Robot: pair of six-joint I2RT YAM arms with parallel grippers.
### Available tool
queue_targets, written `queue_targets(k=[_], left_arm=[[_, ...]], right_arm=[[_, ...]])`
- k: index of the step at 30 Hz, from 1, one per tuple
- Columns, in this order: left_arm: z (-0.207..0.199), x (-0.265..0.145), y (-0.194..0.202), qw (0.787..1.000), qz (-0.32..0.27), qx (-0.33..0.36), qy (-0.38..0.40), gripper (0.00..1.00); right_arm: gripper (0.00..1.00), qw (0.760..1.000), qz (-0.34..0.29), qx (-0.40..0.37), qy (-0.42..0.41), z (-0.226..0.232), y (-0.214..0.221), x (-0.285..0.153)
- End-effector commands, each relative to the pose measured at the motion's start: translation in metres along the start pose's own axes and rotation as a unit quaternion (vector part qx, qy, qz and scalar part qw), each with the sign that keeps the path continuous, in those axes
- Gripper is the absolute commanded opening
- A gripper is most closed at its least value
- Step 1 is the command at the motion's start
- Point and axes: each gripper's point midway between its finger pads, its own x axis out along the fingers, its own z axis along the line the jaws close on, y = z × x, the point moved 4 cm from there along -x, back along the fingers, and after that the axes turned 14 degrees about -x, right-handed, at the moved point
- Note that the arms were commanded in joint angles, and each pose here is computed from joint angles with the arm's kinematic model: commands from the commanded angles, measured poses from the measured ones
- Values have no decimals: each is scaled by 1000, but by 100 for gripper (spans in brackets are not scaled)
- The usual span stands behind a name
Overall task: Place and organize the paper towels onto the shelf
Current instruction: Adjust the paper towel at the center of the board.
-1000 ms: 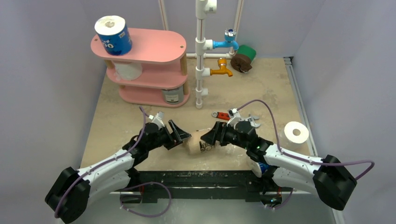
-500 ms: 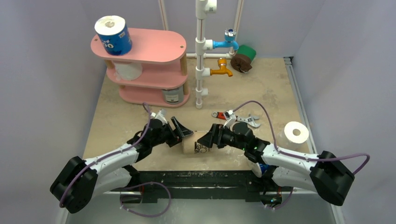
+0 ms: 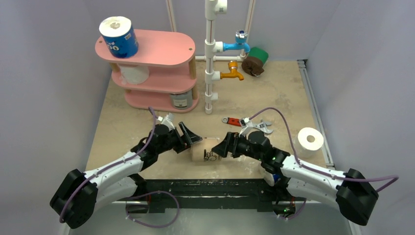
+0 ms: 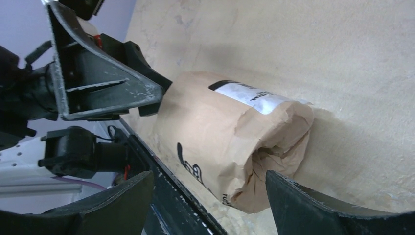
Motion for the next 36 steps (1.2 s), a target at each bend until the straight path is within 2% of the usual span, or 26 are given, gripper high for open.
queue_targets(k=[1, 8, 17, 23, 27, 29, 33, 36], left_arm=[[-11, 2, 3, 999, 17, 15, 26, 78], [-9, 11, 12, 998, 51, 7, 38, 75], [-17, 21, 21, 995, 79, 10, 61, 66], [-20, 20, 24, 993, 86, 17, 76, 56], [-24, 21, 27, 991, 96, 29, 83, 55], [-26, 21, 30, 990, 103, 35, 90, 50], [-29, 19, 33, 988, 108, 41, 105, 34], [-31, 17, 34, 986, 111, 48, 111, 32]], right_arm=[[85, 1000, 12, -4, 6, -4, 6, 5], [84, 1000, 24, 1, -6, -5, 14, 13], [79, 999, 28, -4, -17, -5, 17, 22], [77, 999, 38, -6, -18, -8, 22, 27], [76, 999, 36, -8, -19, -8, 21, 29], [76, 999, 35, -11, -21, -7, 20, 29], [76, 999, 35, -13, -25, -5, 20, 29], [77, 999, 35, -16, -29, -4, 20, 27]])
